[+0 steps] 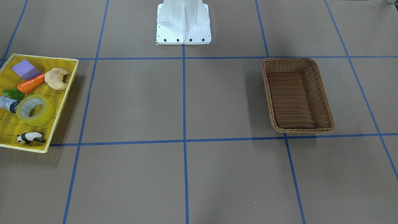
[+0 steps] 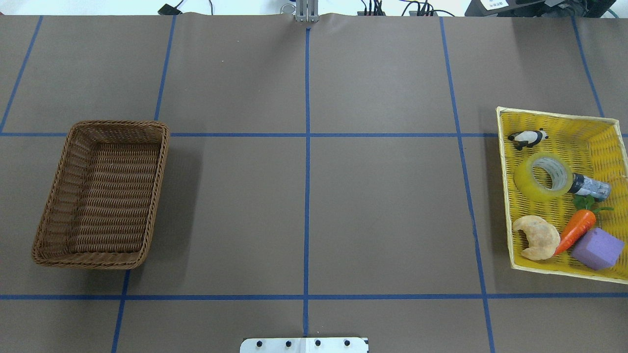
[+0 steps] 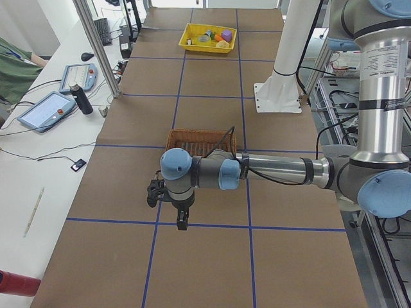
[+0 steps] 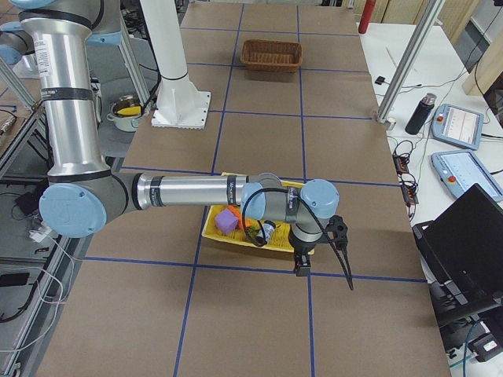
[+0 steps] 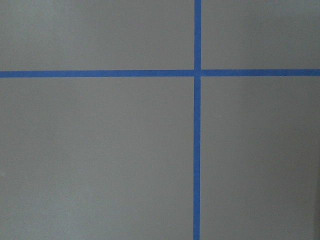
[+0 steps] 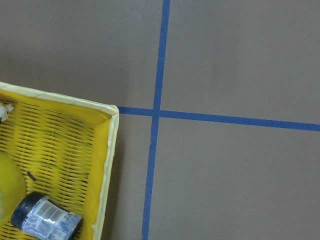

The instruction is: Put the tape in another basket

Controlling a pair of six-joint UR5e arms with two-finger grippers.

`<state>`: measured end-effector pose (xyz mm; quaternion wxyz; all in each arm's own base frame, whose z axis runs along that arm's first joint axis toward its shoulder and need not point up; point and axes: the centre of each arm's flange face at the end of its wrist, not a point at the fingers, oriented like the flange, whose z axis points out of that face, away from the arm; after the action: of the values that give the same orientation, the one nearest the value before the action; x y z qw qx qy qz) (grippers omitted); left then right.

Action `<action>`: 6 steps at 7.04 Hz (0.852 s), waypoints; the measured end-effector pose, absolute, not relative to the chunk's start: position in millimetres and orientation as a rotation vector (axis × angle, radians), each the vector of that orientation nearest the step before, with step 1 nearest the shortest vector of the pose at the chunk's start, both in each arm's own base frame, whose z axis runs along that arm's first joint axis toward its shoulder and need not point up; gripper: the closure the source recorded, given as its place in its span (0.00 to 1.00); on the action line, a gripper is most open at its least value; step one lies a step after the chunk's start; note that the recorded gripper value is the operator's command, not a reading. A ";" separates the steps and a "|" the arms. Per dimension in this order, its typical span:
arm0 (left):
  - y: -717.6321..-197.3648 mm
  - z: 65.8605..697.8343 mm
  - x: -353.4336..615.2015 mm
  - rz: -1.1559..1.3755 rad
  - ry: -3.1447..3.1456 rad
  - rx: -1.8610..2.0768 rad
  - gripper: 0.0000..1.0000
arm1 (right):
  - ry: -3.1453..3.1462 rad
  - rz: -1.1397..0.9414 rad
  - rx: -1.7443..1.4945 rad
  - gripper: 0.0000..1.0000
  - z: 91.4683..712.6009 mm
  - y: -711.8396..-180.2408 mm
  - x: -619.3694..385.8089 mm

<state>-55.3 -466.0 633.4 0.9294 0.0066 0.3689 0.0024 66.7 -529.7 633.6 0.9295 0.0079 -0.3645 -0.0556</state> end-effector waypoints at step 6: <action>-491.6 615.4 -54.7 0.017 0.758 0.050 0.01 | -0.726 -0.256 0.130 0.00 569.7 -549.5 16.1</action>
<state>-54.7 -491.6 615.4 0.9287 0.0245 0.3700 0.0085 16.1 -549.5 569.7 0.9249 0.0633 -0.3536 -0.1248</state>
